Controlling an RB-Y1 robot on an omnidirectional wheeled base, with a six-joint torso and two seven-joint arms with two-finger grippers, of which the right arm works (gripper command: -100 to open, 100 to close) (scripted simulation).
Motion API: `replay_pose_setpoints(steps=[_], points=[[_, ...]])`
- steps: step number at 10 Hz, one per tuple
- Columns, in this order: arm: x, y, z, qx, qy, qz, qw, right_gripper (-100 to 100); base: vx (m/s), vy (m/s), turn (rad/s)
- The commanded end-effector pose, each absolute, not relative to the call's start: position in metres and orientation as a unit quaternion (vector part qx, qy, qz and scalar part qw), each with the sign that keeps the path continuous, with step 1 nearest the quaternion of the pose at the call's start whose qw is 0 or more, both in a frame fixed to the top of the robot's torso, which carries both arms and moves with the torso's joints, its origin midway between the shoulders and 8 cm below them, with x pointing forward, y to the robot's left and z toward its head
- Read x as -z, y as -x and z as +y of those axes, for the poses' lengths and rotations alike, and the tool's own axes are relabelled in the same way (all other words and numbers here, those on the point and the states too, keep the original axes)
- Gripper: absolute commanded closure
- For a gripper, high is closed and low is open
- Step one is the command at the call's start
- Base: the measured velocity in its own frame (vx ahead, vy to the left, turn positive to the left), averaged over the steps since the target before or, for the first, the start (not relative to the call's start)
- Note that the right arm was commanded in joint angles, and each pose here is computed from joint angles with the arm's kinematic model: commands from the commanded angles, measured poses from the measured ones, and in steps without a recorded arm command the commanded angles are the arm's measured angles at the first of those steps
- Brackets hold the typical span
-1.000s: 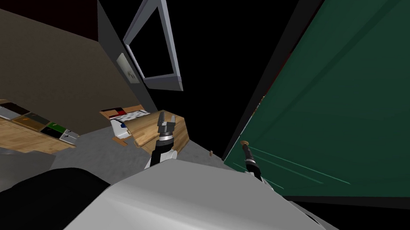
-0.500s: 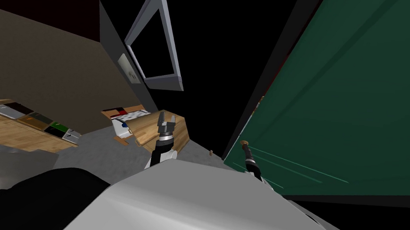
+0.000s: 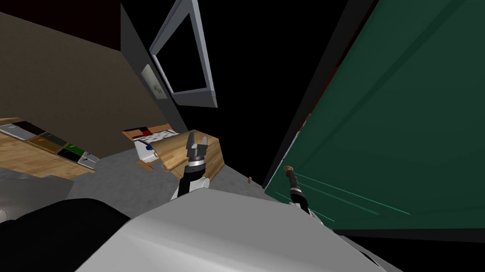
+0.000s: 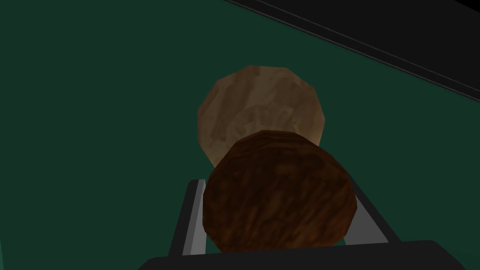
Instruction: Pull the door open
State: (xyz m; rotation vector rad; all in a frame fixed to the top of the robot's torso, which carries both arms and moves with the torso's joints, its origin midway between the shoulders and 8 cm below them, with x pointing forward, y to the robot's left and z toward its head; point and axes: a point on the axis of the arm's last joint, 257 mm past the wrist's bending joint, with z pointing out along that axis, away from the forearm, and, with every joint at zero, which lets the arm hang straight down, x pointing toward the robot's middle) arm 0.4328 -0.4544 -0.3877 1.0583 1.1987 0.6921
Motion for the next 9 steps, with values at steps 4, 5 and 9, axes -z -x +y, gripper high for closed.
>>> replay_pose_setpoints(steps=[4, 5, 9], points=[[0.3881, -0.4349, -0.4493, -0.340, -0.489, 0.503, 0.626, 100, -0.023, -0.006, 0.011], [0.3881, -0.4354, -0.4484, -0.353, -0.500, 0.493, 0.618, 100, -0.024, -0.005, 0.015], [0.3879, -0.4366, -0.4467, -0.382, -0.520, 0.471, 0.601, 100, -0.026, -0.007, 0.011]])
